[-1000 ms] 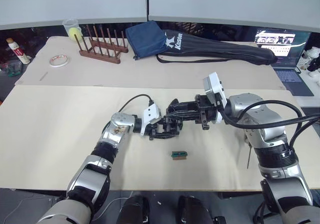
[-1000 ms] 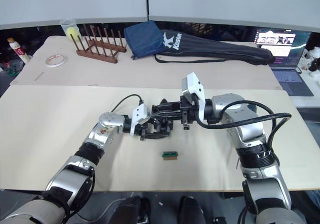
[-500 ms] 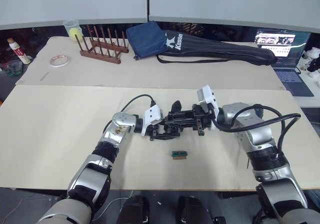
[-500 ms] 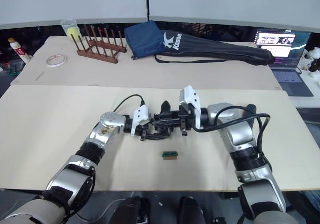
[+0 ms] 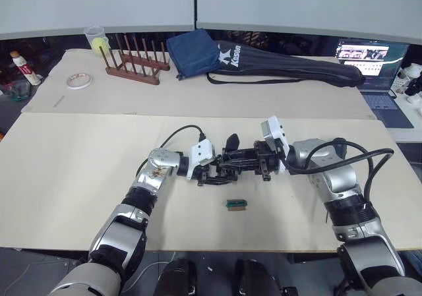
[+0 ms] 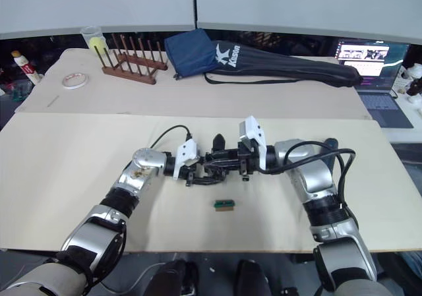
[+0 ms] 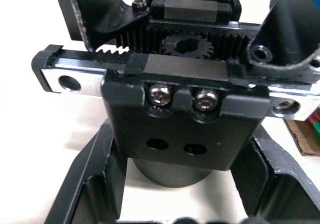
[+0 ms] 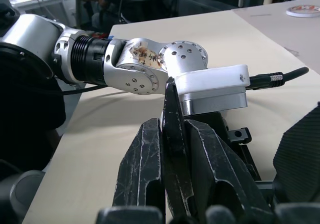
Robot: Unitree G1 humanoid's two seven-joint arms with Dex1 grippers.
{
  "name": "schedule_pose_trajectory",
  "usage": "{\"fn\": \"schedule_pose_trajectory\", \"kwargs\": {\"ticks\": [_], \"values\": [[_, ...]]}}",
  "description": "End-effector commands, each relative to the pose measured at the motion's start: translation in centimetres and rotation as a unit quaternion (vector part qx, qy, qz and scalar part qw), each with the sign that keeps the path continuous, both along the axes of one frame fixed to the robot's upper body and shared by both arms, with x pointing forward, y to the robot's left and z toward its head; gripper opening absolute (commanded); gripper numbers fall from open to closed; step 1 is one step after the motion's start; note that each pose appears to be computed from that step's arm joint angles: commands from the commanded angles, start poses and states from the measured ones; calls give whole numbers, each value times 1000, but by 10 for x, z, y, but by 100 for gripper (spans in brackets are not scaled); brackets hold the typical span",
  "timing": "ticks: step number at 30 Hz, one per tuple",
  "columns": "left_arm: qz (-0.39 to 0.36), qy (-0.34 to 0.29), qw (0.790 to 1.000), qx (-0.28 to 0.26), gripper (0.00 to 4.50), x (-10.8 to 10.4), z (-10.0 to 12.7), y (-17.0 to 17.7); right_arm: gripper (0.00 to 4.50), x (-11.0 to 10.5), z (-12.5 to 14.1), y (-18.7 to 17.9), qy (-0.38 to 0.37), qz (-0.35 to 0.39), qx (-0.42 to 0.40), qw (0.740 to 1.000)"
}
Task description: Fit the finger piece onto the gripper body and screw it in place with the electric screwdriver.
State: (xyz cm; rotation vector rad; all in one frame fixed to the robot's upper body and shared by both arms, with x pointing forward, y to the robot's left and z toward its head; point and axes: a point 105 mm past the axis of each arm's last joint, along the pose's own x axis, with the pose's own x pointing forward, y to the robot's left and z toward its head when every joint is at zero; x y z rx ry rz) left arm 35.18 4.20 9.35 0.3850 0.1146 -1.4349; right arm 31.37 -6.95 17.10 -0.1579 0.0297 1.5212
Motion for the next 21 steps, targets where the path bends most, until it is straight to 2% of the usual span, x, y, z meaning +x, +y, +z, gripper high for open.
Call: {"fn": "schedule_pose_trajectory", "kwargs": {"ticks": [1,8,12,15,21], "values": [[0,-17,1000,-3,231,3,8,-3,30,7,-20,-4,36,-25,-17,999],[1,-17,1000,-3,231,3,8,-2,30,5,-31,-1,32,-23,-19,999],[3,-18,1000,-4,231,3,8,-3,30,-5,-42,-4,79,-4,-36,996],[5,-18,1000,-4,231,3,8,-2,30,5,-50,-7,100,-38,-52,993],[9,-19,1000,-3,231,4,8,-1,30,3,-58,-10,67,-5,-81,994]]}}
